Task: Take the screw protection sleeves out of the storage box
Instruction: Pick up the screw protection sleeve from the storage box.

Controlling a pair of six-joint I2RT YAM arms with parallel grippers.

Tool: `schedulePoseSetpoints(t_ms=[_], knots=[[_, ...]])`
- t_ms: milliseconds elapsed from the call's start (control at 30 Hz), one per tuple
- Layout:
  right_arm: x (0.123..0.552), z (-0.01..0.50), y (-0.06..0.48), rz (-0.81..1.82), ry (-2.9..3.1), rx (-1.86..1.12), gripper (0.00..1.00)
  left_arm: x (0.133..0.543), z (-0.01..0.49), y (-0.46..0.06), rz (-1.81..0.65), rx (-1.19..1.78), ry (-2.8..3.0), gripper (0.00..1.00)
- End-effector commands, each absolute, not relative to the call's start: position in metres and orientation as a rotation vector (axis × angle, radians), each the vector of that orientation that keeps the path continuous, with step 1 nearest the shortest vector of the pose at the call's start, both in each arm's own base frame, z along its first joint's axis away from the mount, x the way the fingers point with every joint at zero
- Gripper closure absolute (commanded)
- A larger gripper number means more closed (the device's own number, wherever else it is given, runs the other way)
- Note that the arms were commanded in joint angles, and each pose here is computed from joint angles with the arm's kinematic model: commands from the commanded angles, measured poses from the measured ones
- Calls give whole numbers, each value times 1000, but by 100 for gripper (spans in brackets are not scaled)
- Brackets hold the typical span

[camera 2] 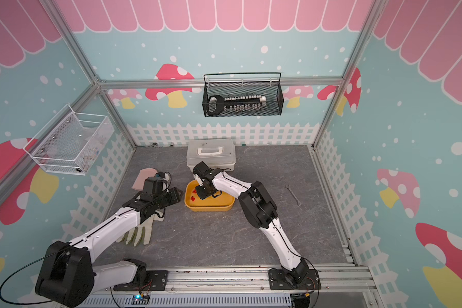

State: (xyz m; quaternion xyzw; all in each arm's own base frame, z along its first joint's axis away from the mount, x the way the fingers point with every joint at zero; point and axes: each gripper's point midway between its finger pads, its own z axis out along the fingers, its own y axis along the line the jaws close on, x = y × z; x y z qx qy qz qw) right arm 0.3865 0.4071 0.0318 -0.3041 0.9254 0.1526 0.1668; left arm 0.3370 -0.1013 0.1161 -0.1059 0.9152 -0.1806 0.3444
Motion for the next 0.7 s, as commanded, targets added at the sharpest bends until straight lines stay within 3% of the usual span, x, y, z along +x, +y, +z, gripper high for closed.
schedulePoseSetpoints(t_ms=[0, 333, 667], knots=[[386, 20, 411, 423, 2653, -856, 65, 337, 112, -104, -483, -273, 2384, 53], [391, 13, 410, 394, 2655, -852, 63, 338, 111, -105, -483, -270, 2384, 53], [390, 18, 404, 358, 2654, -865, 76, 338, 111, -104, -480, -267, 2383, 53]])
